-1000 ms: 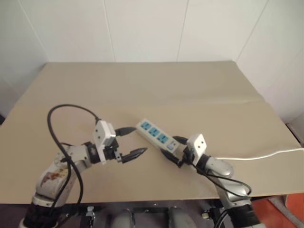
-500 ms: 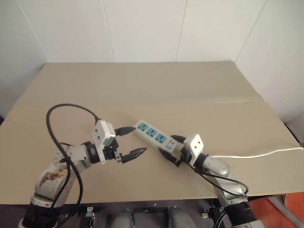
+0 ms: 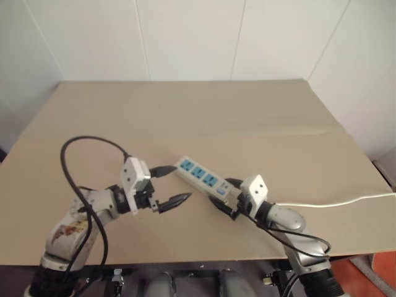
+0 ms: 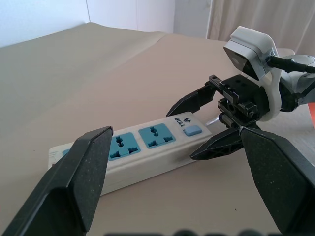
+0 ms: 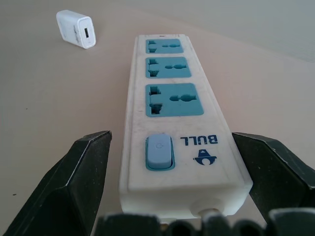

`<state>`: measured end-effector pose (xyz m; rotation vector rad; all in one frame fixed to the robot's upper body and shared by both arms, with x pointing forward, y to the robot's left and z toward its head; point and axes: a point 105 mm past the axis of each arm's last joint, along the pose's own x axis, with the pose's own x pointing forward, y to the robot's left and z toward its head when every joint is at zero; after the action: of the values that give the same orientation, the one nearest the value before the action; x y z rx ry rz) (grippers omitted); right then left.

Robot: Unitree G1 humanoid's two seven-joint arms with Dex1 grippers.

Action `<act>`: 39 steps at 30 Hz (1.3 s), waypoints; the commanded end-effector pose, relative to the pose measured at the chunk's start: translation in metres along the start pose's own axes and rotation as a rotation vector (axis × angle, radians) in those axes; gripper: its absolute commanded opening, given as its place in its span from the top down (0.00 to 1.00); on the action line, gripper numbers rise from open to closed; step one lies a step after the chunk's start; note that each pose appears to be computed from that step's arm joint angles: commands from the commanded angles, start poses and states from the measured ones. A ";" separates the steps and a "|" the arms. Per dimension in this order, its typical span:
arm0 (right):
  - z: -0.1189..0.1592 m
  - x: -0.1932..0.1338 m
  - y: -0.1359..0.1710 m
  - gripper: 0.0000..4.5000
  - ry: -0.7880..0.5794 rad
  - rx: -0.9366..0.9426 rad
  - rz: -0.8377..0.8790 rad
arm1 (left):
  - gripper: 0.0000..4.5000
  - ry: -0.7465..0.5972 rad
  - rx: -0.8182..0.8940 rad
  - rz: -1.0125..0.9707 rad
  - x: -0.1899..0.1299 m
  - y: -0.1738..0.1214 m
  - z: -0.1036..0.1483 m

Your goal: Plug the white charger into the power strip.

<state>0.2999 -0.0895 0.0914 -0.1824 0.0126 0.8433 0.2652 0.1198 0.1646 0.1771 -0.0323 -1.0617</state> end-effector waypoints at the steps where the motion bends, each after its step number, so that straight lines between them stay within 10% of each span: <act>1: 0.003 0.002 0.004 0.00 -0.020 0.021 0.018 | 0.00 -0.024 0.025 -0.009 -0.002 -0.004 0.009; 27: -0.035 0.027 0.011 0.00 0.004 0.082 0.193 | 0.00 -0.011 0.039 -0.023 -0.005 0.000 0.011; 32: -0.044 0.028 0.010 0.24 0.014 0.087 0.212 | 0.00 -0.006 0.042 -0.026 -0.006 0.000 0.011; 39: -0.041 0.029 0.007 0.24 -0.011 0.056 0.232 | 0.00 0.010 0.060 -0.039 -0.012 0.005 0.012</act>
<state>0.3217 -0.0716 0.0681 -0.1348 -0.0282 1.0569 0.2628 0.1277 0.1665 0.2197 -0.0116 -1.0876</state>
